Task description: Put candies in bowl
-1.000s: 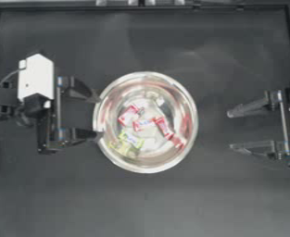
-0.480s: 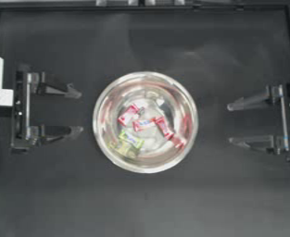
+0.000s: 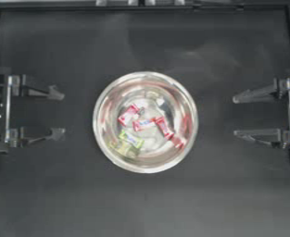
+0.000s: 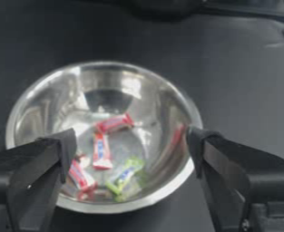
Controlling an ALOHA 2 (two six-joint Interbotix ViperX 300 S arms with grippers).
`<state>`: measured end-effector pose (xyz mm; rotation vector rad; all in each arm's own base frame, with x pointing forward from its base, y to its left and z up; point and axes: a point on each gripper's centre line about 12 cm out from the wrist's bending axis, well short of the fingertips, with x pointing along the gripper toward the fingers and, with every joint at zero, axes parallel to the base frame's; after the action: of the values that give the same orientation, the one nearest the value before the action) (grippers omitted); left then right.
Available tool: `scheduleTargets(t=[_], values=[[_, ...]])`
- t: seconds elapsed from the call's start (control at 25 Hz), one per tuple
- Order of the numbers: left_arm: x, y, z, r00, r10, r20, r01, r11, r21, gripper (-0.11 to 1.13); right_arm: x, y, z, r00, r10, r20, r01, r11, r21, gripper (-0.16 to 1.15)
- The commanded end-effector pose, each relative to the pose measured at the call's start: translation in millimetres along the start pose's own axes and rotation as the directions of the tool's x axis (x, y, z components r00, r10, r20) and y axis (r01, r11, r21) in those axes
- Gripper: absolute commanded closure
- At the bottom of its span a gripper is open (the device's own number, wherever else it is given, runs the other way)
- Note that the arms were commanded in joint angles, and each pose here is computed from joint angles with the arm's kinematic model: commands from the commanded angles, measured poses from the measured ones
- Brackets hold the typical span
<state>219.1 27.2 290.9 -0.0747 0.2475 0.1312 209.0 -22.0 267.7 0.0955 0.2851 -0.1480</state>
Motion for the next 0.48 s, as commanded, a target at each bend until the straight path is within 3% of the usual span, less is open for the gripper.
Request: scheduleTargets(t=[0.04, 0.48], values=[[-7, 1, 2.1, 1.0, 0.001, 0.031, -0.001, 1.0, 0.002, 0.0, -1, 0, 7.9, 1.0, 0.0, 0.019, 0.0, 1.0, -0.003, 0.01], [-30, 5, -5.7, 0.996, 0.021, 0.09, -0.021, 0.9998, -0.002, 0.0, -18, -4, 4.5, 0.998, -0.017, 0.062, 0.017, 0.9998, 0.008, 0.01]])
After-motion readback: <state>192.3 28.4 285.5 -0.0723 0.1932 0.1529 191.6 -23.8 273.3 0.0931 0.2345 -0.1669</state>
